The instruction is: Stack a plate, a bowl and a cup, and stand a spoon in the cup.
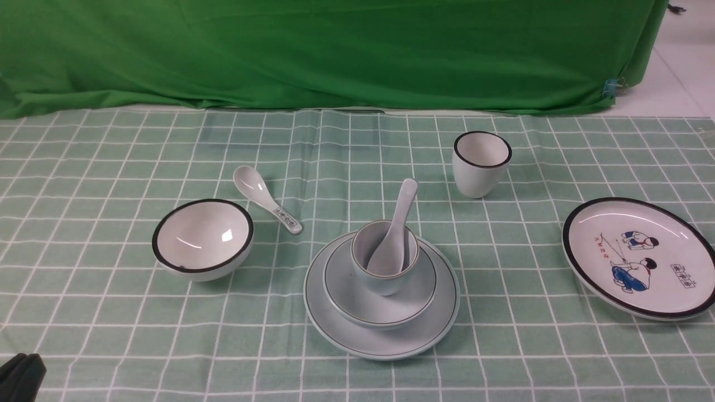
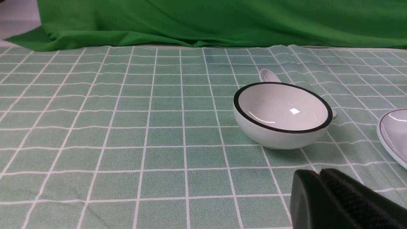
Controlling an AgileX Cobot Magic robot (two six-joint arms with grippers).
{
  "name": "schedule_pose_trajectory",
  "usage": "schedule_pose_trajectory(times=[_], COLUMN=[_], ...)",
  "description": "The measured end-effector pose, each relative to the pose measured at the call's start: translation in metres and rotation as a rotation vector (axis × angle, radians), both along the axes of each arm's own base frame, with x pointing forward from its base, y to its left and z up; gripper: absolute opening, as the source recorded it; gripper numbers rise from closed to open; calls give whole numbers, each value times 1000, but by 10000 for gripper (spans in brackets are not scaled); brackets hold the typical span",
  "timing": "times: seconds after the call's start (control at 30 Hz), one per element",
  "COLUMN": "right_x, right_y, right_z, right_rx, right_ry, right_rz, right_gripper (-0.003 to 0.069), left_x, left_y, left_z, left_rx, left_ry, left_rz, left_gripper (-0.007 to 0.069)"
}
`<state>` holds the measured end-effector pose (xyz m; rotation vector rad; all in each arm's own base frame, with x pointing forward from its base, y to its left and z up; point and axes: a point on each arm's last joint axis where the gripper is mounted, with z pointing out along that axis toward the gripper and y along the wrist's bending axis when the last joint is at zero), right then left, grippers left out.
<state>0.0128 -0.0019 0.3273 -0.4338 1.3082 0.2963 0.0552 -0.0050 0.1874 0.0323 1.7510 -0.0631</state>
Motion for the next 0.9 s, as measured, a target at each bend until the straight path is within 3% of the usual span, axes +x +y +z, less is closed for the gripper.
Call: schedule_pose_trajectory(times=[0.9], right_x=[0], right_y=[0], right_z=[0], right_rx=[0], right_ry=[0], right_rz=[0], right_gripper=[242], left_x=[0], left_y=[2], left_z=[0], left_rx=[2], left_ry=[0], left_rz=[32], left_gripper=[12])
